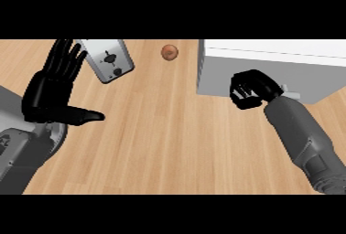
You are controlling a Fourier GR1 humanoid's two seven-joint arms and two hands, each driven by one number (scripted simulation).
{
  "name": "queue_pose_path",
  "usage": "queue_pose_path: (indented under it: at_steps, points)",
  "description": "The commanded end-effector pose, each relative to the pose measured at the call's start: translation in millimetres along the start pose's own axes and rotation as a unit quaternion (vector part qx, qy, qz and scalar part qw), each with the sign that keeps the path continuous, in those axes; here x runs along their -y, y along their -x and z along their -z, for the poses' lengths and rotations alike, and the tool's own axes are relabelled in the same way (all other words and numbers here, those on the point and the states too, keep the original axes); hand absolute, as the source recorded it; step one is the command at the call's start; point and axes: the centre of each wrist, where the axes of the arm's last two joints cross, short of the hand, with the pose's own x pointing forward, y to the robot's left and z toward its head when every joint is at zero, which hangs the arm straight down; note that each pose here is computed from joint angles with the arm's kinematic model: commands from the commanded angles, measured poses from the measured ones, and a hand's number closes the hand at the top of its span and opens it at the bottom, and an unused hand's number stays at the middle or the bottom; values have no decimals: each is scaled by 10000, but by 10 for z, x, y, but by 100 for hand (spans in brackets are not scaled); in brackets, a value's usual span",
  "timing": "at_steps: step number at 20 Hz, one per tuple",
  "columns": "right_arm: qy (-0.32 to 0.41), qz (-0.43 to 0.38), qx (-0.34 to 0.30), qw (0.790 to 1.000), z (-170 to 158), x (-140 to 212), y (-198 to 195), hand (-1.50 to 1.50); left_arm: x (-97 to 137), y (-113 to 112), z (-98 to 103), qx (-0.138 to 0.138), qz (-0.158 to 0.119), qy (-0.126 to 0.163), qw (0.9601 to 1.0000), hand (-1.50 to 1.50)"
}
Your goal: Pick up the cup, place it into the drawer and close the drawer
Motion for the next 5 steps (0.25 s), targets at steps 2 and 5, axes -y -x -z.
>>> queue_pose_path:
  at_steps: [2, 5]
  points:
    - [775, -14, -733, 9943, 74, 502, -3, 150, 56, 50, 32, -50, -44, 72, 10000, -150]
    - [774, 3, -710, 9945, -27, 577, 91, 150, 104, 194, -87, -88, -37, 55, 9999, -150]
